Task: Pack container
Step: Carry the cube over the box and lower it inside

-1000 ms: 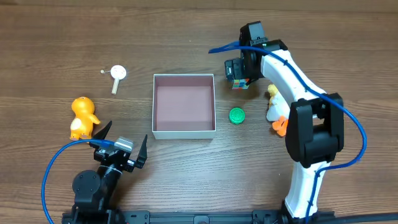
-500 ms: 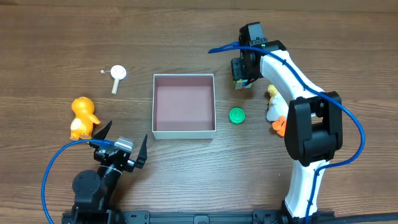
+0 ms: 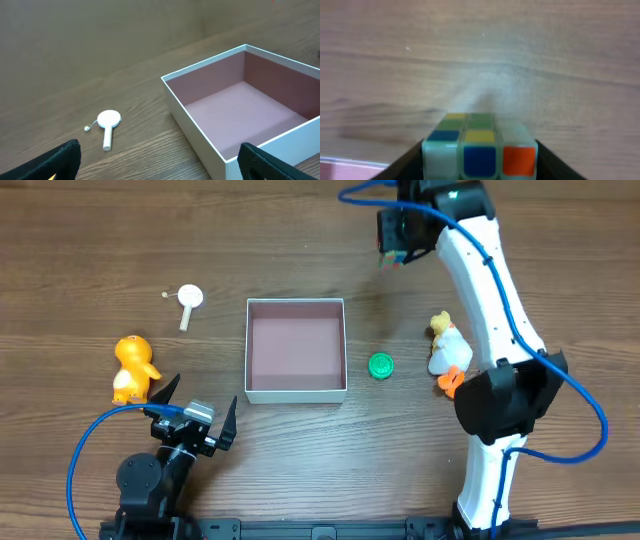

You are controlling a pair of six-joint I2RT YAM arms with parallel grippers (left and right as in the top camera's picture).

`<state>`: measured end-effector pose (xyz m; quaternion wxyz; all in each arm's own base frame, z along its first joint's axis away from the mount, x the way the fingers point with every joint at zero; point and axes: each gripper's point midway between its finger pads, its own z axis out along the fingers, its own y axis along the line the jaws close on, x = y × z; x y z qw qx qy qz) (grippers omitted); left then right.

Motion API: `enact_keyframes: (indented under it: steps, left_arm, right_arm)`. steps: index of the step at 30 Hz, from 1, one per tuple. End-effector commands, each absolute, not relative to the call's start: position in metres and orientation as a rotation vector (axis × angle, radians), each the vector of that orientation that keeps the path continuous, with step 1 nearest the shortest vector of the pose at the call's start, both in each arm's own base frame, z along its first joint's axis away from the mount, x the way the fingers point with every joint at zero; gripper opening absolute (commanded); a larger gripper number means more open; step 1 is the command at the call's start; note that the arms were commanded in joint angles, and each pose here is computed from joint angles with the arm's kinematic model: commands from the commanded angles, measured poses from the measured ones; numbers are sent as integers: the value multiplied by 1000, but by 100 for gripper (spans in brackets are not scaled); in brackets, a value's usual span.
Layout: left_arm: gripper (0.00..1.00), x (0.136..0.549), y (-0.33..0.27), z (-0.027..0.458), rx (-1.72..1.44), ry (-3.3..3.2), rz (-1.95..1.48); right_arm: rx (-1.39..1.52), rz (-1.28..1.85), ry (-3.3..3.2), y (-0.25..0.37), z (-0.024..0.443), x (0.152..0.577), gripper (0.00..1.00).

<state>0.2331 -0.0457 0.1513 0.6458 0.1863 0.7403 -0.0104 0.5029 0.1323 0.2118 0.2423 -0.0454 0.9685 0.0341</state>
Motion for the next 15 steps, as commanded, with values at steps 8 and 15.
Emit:
enact_keyframes:
  steps: [8, 15]
  left_arm:
    - [100, 233, -44, 152, 428, 1678, -5]
    - [100, 233, -44, 152, 428, 1677, -5]
  right_arm:
    - [-52, 203, 2897, 202, 223, 405, 35]
    - [-105, 271, 2943, 227, 183, 405, 35]
